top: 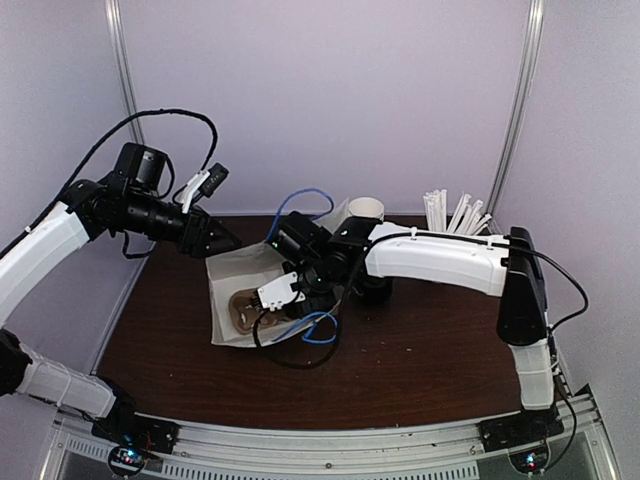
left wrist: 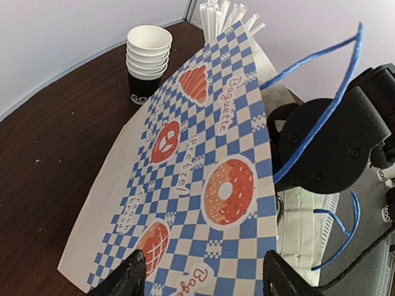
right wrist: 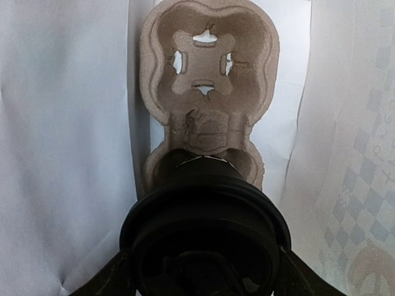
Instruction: Pack the takeout coffee
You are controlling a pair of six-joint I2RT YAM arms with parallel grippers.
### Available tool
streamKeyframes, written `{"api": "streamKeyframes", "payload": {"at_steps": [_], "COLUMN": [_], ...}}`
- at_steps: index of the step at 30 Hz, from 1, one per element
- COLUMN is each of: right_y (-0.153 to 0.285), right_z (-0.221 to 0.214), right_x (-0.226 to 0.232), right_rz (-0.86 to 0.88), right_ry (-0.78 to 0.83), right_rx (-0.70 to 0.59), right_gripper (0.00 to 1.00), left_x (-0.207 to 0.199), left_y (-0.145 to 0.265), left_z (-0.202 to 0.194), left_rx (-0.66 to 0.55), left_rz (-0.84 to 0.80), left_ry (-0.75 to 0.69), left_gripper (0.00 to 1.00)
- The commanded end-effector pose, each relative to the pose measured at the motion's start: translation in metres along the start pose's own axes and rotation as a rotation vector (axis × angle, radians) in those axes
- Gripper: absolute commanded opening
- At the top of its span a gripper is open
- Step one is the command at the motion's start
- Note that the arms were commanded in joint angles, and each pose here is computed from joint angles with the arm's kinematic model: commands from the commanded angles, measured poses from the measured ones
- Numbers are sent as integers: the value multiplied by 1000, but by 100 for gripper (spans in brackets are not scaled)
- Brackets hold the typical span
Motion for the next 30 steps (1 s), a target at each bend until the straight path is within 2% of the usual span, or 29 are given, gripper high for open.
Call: {"api": "streamKeyframes", "payload": {"at_steps": [1,9,16,24,30], "right_y": [-17,-23,-28,-4,13], "right_z": [-10,-19,-22,-19,-10], "right_x": [3,-4,7,16,30], "right_rz": [80,205,350,433,476], "right_ry": [-60,-175,-274,-327,-279], "right_rx": [-6,-25,-73,-96,-90], "right_gripper": [60,60,60,60,61], "left_x": [-9,-13,-14,-16,-19], "left_y": [10,17,22,37,33], "left_z": [9,8,9,13,7], "left_rx": [-62,-75,-85,-129,-68], "left_rz": [-31,-32,-11,33,-1], "left_ry": [-49,-48,-39,-28,32], "left_gripper": [65,65,65,66,66]}}
Point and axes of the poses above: each gripper's point midway between its finger pads, its own y axis back along the fingers, its own x axis along the line the jaws close on, z = x × y, the point moved 3 cm from there along y, back along the fingers, and after that the axes turned 14 degrees about y, right-handed, at the moved point
